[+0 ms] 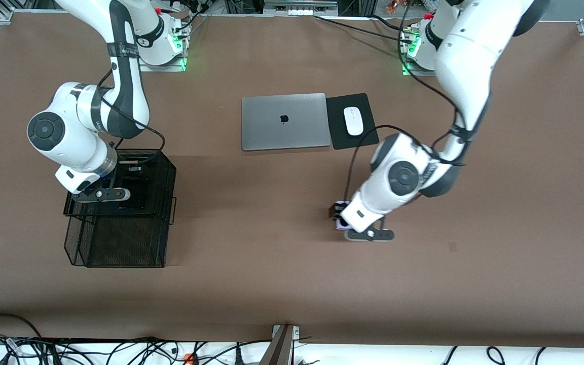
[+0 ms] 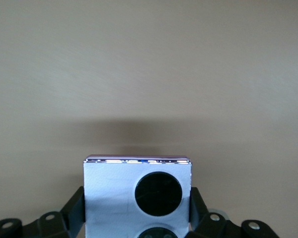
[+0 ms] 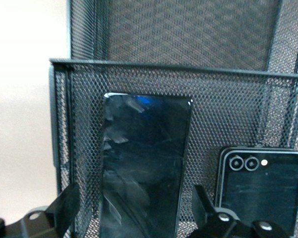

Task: Place phones with both arms
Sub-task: 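Carry the white phone with the left gripper while the right gripper withdraws, then set the white phone beside the laptop and draw back the left gripper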

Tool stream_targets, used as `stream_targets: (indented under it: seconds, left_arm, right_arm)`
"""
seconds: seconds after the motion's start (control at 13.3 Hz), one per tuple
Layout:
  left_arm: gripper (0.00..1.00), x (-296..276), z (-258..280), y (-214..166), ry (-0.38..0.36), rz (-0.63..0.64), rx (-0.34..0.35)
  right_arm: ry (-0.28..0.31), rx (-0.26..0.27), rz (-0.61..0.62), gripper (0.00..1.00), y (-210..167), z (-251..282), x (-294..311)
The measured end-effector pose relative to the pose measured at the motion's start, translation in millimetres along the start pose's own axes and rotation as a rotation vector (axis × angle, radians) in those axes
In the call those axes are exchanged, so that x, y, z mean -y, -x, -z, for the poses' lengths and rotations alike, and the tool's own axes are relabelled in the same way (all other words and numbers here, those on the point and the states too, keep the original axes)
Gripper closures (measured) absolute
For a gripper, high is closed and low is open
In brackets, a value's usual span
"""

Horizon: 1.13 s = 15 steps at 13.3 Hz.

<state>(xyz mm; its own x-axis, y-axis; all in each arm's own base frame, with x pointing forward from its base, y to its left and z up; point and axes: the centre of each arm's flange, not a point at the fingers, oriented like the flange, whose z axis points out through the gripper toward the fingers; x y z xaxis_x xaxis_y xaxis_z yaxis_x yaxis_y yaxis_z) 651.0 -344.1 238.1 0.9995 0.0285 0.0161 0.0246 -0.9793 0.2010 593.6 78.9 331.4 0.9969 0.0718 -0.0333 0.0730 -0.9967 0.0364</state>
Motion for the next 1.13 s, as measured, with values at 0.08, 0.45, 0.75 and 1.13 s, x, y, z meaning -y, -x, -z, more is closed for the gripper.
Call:
stream_targets:
  seconds: [0.08, 0.45, 0.75, 1.13]
  left_arm:
    - [0.16, -14, -8, 9, 0.002, -0.009, 0.003]
    - [0.16, -53, -47, 42, -0.009, -0.066, 0.025]
    - [0.16, -66, -81, 56, -0.009, -0.102, 0.002]
    - [0.0, -66, -78, 52, -0.049, -0.152, -0.043]
  right_arm:
    - [-0.002, -0.007, 0.0, 0.0, -2, 5, 0]
    - [-0.044, 0.046, -0.014, 0.0, -14, 78, -13]
    - [-0.044, 0.048, -0.047, 0.0, -17, 145, -27]
    - [-0.022, 0.027, -0.145, 0.0, -19, 162, -31]
